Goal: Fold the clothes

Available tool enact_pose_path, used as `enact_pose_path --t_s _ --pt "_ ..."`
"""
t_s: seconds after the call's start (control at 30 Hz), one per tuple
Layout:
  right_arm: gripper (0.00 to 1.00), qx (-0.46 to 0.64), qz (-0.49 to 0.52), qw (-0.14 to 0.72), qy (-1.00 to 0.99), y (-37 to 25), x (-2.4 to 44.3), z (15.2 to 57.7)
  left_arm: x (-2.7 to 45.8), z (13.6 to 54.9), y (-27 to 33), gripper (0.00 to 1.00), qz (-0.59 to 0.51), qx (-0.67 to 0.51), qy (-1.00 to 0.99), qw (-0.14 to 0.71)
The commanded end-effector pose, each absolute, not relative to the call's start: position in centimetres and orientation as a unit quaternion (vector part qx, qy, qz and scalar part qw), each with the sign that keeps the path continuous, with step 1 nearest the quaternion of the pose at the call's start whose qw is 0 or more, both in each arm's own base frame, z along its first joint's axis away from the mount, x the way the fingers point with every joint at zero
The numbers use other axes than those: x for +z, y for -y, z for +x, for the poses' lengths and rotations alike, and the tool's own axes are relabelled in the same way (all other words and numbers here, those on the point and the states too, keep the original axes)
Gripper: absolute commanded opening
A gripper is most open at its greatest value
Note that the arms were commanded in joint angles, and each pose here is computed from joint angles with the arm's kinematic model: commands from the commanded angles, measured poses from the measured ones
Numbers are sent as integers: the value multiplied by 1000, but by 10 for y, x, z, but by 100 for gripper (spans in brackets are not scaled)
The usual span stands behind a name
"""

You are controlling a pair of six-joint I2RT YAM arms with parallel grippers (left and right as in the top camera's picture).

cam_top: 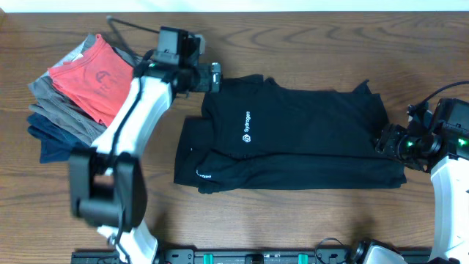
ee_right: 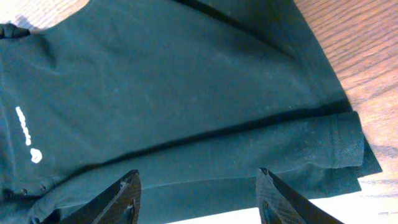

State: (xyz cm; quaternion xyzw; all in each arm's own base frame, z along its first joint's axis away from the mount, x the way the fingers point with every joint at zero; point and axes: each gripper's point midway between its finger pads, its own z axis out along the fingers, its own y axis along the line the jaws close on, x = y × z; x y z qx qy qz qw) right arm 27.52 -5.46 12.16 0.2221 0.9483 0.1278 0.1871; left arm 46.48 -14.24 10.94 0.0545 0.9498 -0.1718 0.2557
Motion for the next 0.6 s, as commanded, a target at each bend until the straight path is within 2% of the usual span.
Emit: enact_pose_path --t_s 0.0,0.2,0.4,0.47,0.57 --pt "57 137 213 190 -949 52 124 276 89 483 159 95 100 -164 -945 264" --pt "57 137 213 190 -949 52 124 276 55 504 184 87 133 -168 -934 287" --pt "57 133 214 189 -949 53 124 275 26 511 199 85 144 -172 -930 290" --pt "57 131 214 189 -949 54 124 275 18 511 201 81 145 -172 -931 287" --pt "57 129 214 192 -949 55 124 276 10 509 201 68 145 -171 -933 280"
